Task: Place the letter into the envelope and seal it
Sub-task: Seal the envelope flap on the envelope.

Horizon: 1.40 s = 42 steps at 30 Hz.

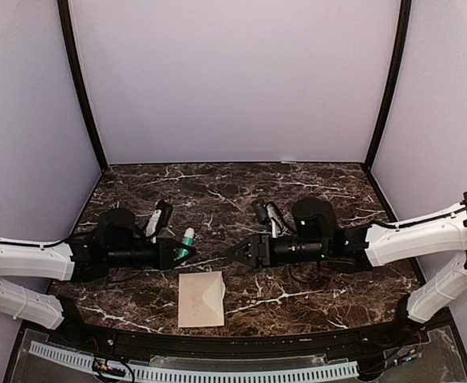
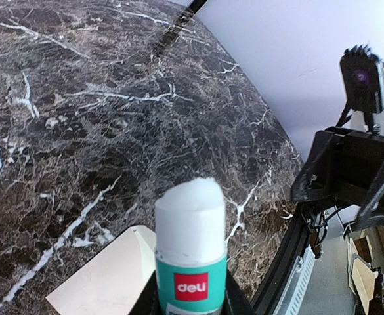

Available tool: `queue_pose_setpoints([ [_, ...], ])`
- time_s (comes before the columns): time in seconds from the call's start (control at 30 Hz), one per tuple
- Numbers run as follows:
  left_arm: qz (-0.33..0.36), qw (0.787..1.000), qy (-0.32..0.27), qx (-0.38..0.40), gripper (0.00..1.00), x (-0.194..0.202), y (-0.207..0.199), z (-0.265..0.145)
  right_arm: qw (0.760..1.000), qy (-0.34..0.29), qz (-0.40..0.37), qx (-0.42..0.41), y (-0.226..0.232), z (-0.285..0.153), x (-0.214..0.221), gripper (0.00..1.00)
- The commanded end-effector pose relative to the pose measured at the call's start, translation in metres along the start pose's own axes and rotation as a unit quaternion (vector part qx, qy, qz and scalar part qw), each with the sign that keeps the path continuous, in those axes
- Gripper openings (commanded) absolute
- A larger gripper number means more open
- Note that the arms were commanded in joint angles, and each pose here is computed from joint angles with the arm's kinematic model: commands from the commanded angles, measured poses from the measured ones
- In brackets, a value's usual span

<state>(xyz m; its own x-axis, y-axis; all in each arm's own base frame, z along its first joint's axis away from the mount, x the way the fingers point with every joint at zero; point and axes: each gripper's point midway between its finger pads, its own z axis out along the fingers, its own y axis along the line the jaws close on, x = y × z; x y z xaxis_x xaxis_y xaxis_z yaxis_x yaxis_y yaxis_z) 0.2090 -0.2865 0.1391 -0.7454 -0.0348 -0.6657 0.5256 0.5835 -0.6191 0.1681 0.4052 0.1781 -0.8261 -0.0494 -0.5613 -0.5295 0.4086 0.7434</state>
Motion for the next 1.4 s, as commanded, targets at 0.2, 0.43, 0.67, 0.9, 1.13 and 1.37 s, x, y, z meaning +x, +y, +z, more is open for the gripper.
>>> queue_pose_setpoints([
  [0.2,-0.060,0.995,0.053,-0.056,0.00,0.043,0.036,-0.002,0.995,0.040,0.059,0.067,-0.064,0.022,0.041,0.26],
  [0.43,-0.086,0.990,0.100,-0.057,0.00,0.079,0.051,0.005,0.994,0.096,0.047,0.034,-0.052,0.063,0.063,0.13],
  [0.67,-0.091,0.984,0.130,-0.078,0.00,0.102,0.068,0.009,0.990,0.136,0.037,0.003,-0.037,0.097,0.080,0.10],
  [0.9,-0.091,0.983,0.134,-0.081,0.00,0.107,0.072,0.009,0.985,0.162,0.051,0.001,-0.047,0.115,0.097,0.07],
  [1.13,-0.092,0.983,0.137,-0.082,0.00,0.110,0.073,0.009,0.983,0.174,0.056,-0.009,-0.048,0.124,0.104,0.06],
  [1.37,-0.090,0.983,0.138,-0.079,0.00,0.110,0.073,0.010,0.979,0.192,0.074,0.013,-0.064,0.128,0.117,0.06],
])
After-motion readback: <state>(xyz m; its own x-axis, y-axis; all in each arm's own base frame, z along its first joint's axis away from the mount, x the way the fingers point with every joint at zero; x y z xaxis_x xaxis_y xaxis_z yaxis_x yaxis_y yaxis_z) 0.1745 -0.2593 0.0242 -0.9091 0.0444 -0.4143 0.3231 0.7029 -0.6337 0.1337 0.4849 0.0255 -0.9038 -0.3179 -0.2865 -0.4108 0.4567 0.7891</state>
